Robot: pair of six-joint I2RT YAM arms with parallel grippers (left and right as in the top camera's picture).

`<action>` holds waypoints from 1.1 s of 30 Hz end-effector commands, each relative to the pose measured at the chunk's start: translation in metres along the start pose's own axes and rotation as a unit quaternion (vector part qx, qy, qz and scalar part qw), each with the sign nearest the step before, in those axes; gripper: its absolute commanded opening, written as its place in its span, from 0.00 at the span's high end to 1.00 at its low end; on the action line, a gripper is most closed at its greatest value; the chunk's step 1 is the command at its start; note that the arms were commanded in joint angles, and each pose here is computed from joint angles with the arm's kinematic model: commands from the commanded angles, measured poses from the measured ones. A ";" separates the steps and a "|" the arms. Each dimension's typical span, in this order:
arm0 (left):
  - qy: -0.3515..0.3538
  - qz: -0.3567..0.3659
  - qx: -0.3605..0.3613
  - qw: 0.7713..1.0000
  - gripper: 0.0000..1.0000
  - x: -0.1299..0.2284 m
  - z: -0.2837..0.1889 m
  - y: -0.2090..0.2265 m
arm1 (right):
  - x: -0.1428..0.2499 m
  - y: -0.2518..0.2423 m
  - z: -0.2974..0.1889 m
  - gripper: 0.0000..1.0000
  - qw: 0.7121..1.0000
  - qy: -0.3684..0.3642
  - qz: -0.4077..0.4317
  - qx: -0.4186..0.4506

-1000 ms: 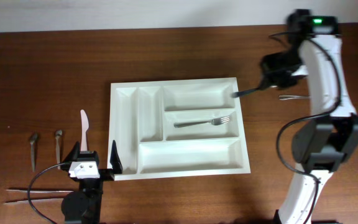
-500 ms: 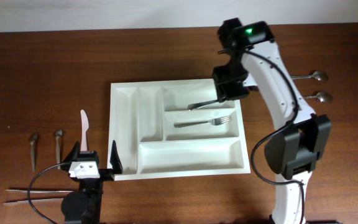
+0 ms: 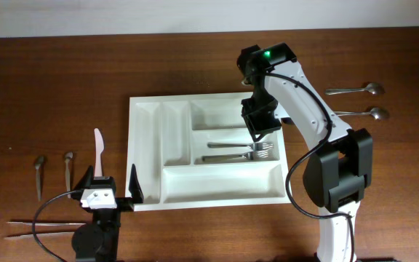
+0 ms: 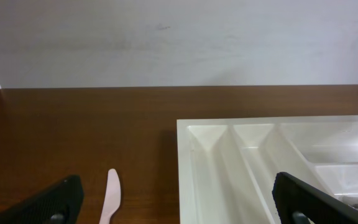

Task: Pack container
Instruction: 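Carry the fork into the middle compartment beside the first fork and release, then move the right gripper back to the spoons and grasp a metal spoon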

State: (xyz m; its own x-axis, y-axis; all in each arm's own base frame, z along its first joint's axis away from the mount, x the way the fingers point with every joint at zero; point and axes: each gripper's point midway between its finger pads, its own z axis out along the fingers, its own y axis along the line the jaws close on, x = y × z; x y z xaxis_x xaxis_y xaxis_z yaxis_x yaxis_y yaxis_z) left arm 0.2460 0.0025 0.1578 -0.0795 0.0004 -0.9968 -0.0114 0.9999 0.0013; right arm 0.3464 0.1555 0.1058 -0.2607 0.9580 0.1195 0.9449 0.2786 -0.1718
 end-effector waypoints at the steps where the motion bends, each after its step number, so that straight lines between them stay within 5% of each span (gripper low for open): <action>1: 0.000 0.008 0.002 1.000 0.01 0.001 0.000 0.000 | -0.018 0.019 -0.008 0.58 0.997 -0.030 -0.056 -0.043; 4: 0.000 0.008 0.002 1.000 0.01 0.001 0.000 0.000 | -0.043 0.041 -0.017 0.09 0.989 -0.032 -0.113 -0.089; 5: 0.000 0.008 0.002 1.000 0.01 0.002 0.000 -0.001 | -0.052 0.045 -0.021 0.01 0.987 -0.034 -0.123 -0.100; 18: 0.000 0.008 0.002 1.000 0.01 0.001 0.000 0.000 | -0.263 0.023 -0.048 0.01 0.967 -0.098 -0.176 -0.156; 25: 0.000 0.008 0.002 1.000 0.01 0.001 0.000 0.000 | -0.307 -0.008 -0.008 0.00 0.979 -0.048 -0.161 -0.120; 33: 0.000 0.008 0.002 1.000 0.01 0.001 0.000 0.000 | -0.340 -0.019 0.013 0.01 0.985 -0.073 -0.129 -0.084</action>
State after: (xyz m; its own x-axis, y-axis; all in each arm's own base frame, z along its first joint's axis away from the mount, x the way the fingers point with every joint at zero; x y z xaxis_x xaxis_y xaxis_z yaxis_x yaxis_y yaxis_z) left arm 0.2460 0.0026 0.1578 -0.0795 0.0004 -0.9968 -0.0117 0.9999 0.0013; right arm 0.4100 -0.1624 0.0541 -0.5073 0.8604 0.0485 0.8617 0.5068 0.0235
